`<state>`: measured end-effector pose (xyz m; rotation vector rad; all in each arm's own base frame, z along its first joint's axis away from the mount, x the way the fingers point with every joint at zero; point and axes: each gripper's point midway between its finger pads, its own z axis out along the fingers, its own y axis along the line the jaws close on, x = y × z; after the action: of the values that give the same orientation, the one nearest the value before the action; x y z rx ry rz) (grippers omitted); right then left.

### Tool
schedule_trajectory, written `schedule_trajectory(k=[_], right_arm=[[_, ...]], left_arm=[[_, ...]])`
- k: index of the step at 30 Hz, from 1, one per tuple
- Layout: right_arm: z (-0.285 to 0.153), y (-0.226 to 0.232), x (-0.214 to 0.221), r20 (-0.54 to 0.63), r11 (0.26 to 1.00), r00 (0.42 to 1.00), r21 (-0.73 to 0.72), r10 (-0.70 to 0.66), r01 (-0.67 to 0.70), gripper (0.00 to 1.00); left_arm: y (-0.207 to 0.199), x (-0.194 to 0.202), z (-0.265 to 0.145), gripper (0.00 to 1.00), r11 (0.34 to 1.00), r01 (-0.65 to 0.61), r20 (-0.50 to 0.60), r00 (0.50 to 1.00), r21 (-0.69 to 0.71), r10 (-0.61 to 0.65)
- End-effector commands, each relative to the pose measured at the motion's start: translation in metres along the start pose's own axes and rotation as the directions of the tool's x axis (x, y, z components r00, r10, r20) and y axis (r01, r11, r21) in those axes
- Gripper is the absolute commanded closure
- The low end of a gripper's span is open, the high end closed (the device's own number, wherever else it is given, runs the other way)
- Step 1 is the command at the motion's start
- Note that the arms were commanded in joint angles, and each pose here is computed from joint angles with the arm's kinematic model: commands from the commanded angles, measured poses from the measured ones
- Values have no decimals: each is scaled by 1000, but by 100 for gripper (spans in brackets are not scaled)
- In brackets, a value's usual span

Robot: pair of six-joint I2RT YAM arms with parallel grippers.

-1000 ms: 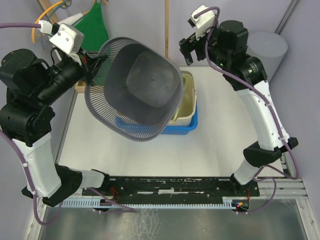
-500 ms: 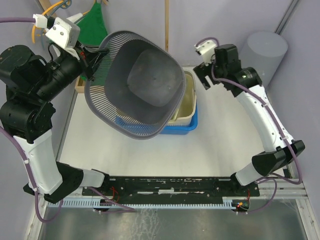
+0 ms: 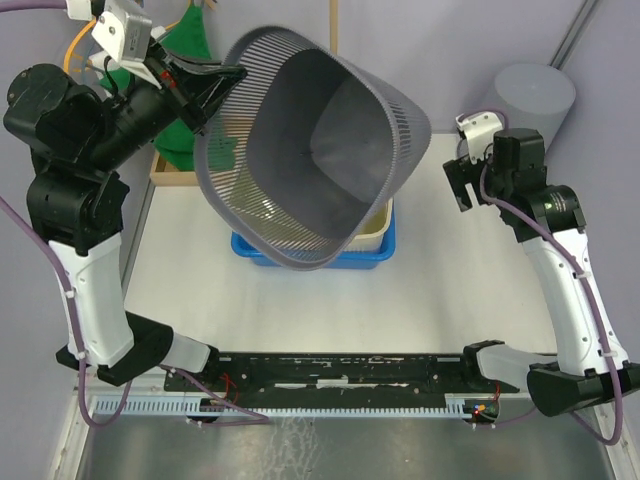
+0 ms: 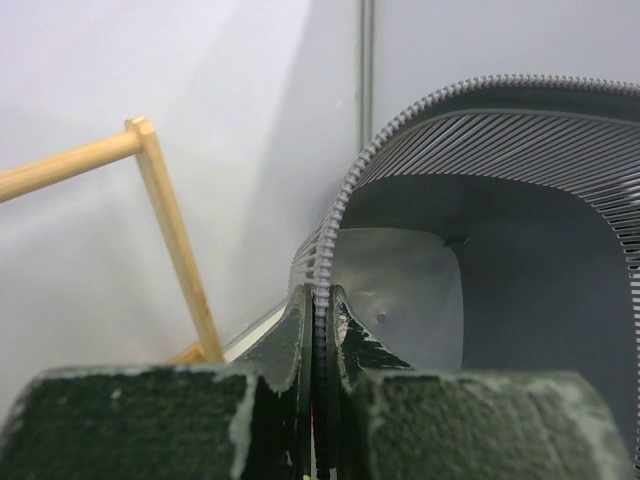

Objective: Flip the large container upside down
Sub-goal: Place the container at the center of the board.

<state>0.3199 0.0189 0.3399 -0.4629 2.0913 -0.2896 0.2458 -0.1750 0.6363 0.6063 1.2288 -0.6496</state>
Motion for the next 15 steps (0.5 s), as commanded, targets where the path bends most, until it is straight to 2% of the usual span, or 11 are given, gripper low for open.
schedule_trajectory(k=[1, 4, 6, 9, 11, 13, 15], right_arm=[[-8, -30, 12, -1, 988, 1000, 156, 12, -11, 1], [-21, -56, 18, -8, 956, 1000, 293, 16, -13, 1], [-34, -83, 21, -22, 908, 1000, 418, 19, -8, 1], [-63, -121, 22, -29, 815, 1000, 579, 5, 13, 1], [-86, -147, 24, -32, 726, 999, 688, 6, 18, 1], [-106, -166, 27, -30, 653, 999, 758, 27, 5, 1], [-121, -178, 31, -36, 610, 998, 793, 42, 3, 0]], left_arm=[[-23, -54, 10, 97, 988, 65, 214, 972, 140, -94], [-26, -46, 27, 97, 966, 138, 197, 963, 217, -181], [-27, -43, 37, 97, 951, 175, 185, 956, 256, -226], [-25, -32, 54, 97, 924, 232, 156, 945, 305, -288], [-21, -17, 69, 97, 900, 291, 127, 929, 325, -347], [-19, -3, 84, 97, 872, 345, 97, 912, 347, -399], [-17, 18, 103, 97, 841, 405, 53, 891, 359, -451]])
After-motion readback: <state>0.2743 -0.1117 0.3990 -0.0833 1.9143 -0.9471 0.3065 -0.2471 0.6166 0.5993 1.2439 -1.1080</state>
